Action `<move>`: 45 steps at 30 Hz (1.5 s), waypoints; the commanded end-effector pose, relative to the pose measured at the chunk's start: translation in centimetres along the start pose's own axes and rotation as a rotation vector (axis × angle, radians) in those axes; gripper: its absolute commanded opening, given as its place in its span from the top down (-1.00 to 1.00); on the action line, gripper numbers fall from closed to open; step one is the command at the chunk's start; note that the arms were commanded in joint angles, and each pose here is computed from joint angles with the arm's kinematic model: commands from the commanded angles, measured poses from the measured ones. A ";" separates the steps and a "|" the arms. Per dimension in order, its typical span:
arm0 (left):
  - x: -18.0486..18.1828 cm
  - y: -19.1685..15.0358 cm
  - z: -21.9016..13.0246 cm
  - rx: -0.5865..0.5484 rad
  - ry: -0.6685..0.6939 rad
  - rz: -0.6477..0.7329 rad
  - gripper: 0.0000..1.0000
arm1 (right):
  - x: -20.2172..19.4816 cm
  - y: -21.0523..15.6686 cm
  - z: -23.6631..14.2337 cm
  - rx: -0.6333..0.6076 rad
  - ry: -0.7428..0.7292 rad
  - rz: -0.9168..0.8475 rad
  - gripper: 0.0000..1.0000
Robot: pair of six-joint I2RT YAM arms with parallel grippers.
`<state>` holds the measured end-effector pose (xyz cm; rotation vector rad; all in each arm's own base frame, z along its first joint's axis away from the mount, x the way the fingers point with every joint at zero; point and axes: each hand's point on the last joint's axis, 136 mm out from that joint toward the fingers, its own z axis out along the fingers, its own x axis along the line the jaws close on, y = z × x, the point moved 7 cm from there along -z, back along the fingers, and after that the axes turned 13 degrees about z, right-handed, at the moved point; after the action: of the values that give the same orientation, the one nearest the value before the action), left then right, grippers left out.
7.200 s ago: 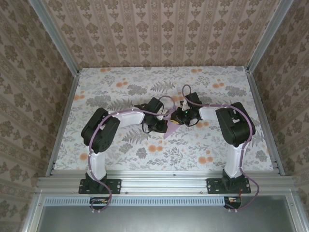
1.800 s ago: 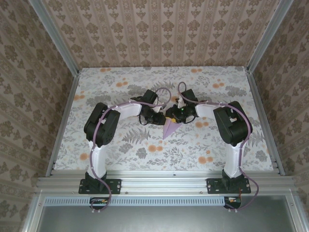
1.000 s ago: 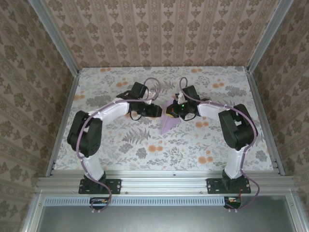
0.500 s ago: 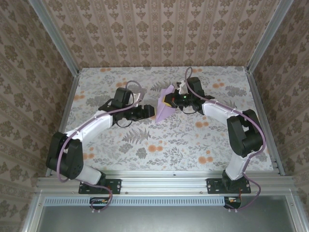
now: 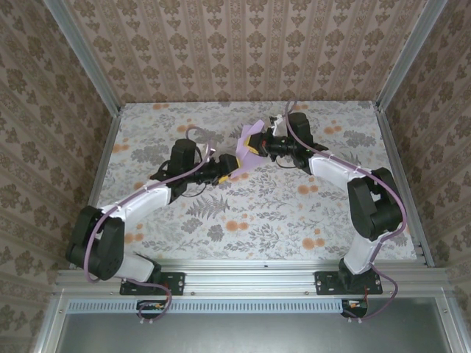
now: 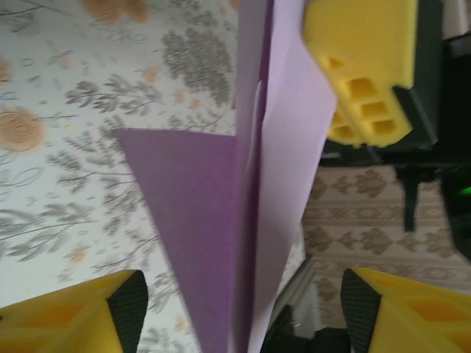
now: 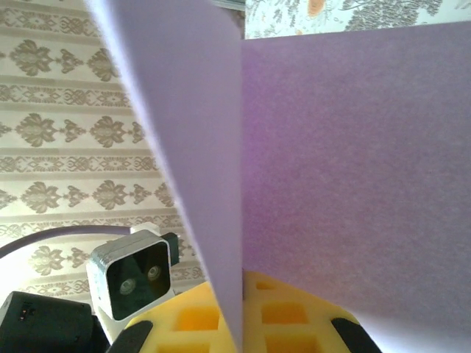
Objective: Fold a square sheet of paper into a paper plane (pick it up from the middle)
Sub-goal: Turn over the paper at the center of the table.
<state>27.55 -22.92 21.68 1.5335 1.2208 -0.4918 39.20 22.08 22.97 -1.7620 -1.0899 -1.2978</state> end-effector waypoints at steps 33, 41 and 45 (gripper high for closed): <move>-1.7 2.0 0.2 0.029 -0.026 0.078 0.93 | 0.3 -0.8 -1.2 0.014 0.037 -0.013 0.48; -0.7 2.3 -2.0 0.143 0.354 0.308 0.99 | -2.4 0.3 -4.0 -0.063 -0.117 -0.017 0.06; -0.2 2.6 -4.0 0.245 0.723 0.514 0.99 | -3.6 0.6 -5.4 -0.088 -0.183 -0.023 -0.05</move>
<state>29.57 -21.97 25.97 1.9065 1.2032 -0.0342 38.27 17.43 21.75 -1.9020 -1.1130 -1.2812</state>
